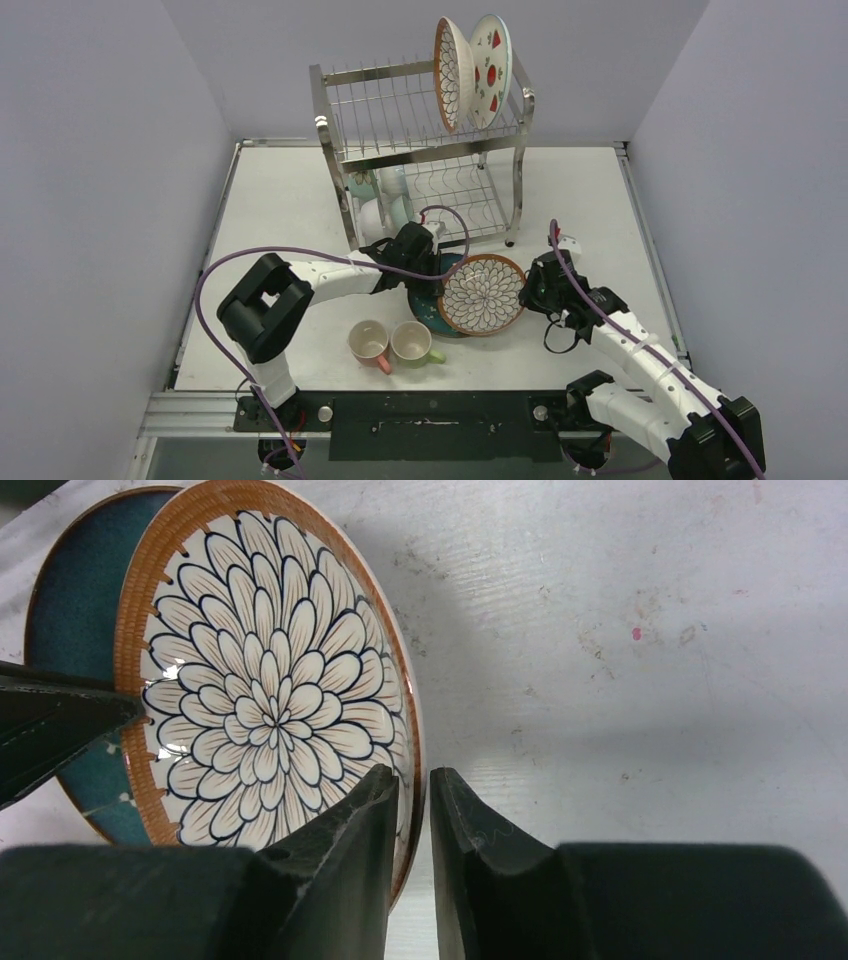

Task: Load the mixed dishes into the dish rack
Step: Pick up the plate at the center of the board.

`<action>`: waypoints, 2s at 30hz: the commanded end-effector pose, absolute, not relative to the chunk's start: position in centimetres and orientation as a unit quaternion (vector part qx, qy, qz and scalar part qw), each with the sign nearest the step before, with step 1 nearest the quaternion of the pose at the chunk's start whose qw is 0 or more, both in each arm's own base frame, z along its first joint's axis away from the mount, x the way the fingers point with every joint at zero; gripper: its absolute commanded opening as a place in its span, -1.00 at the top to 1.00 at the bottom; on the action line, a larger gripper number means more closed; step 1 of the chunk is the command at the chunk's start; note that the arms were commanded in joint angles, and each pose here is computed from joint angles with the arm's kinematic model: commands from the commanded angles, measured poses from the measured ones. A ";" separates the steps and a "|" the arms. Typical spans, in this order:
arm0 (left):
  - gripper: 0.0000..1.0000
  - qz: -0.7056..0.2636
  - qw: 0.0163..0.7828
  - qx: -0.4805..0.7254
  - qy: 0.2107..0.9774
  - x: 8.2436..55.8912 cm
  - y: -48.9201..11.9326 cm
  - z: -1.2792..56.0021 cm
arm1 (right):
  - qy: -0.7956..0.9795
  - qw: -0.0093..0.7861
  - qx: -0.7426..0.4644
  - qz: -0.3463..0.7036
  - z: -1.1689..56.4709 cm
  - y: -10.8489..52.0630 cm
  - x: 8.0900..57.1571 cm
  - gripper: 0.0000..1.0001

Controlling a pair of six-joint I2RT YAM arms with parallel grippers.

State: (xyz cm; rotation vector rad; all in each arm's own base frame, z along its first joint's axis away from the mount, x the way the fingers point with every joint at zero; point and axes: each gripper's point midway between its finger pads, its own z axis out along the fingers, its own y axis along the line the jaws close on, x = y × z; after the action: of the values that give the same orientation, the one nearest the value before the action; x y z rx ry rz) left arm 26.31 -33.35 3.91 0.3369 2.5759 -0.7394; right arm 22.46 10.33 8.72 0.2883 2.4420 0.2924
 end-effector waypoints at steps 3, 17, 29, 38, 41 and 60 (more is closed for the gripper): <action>1.00 -0.253 0.212 0.136 0.934 26.1 -33.5 2.8 | 0.925 0.338 0.129 0.113 7.9 10.2 23.1 0.51; 1.00 -0.254 0.212 0.136 0.934 26.0 -33.4 2.8 | 0.915 0.309 0.179 0.188 5.2 12.4 22.7 0.21; 1.00 -0.257 0.212 0.137 0.933 25.9 -33.5 2.8 | 0.902 0.316 0.198 0.218 6.1 12.9 22.9 0.94; 1.00 -0.264 0.230 0.138 0.927 26.3 -33.6 4.9 | 0.889 0.344 0.188 0.237 9.5 13.0 23.1 1.00; 0.94 -0.265 0.245 0.143 0.921 26.6 -33.5 6.9 | 0.885 0.359 0.178 0.238 11.3 12.8 23.2 1.00; -0.04 -0.302 0.339 0.151 0.878 24.8 -30.4 18.7 | 0.848 0.449 0.141 0.244 22.0 11.3 22.6 1.00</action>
State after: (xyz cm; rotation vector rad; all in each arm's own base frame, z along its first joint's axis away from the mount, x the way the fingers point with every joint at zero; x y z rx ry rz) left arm 25.27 -31.10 15.33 0.3850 2.3587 -0.7572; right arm 20.31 10.32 14.00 0.3845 2.3441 0.4720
